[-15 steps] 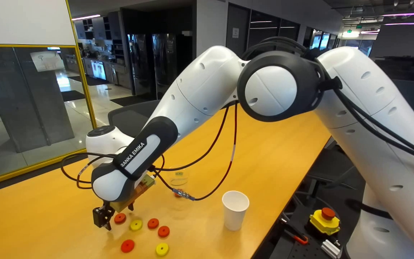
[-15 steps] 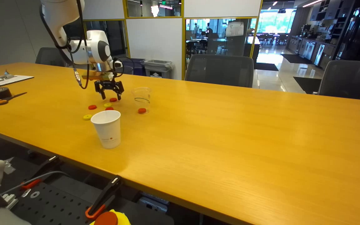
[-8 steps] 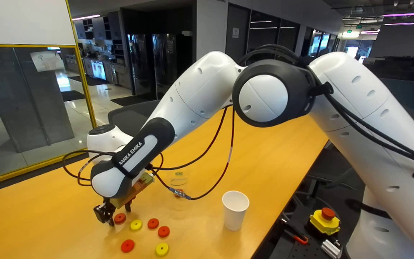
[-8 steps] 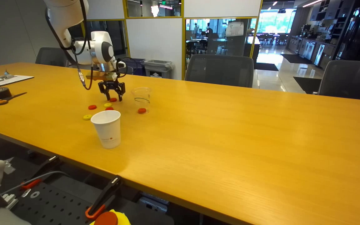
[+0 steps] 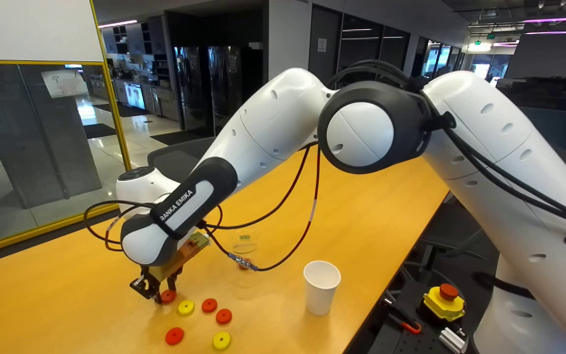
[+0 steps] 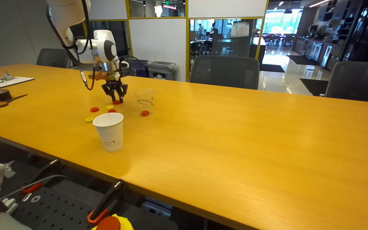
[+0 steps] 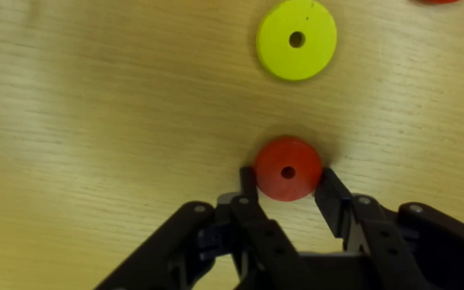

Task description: Pick up the orange and yellow objects and put them in the cups

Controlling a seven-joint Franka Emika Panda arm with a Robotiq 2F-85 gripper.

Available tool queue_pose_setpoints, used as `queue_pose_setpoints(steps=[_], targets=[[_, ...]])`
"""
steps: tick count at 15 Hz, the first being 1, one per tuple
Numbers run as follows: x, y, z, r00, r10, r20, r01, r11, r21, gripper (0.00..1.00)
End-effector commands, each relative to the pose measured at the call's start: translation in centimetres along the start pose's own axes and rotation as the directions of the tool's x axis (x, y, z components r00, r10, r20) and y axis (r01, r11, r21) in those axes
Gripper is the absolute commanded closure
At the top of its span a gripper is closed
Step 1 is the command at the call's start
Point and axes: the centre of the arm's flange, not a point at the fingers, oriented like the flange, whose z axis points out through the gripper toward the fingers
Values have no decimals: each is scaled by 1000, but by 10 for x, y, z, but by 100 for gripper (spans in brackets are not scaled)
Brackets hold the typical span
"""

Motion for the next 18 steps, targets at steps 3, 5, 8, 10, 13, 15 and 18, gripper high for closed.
queue_pose_setpoints(steps=[3,5,8,10,13,15,18], targets=[[-3,25,-46,1000,25,-19,-26,999,-30,83],[-10,48,-69,998,43,-45,-45,998,-43,83],[-20,92,-99,993,87,-78,-92,994,-54,83],[-32,124,-114,989,122,-89,-127,990,-61,83],[-52,175,-129,980,175,-96,-181,982,-59,83],[-65,200,-136,975,199,-97,-206,977,-64,83],[-82,222,-144,971,218,-97,-224,972,-66,83]])
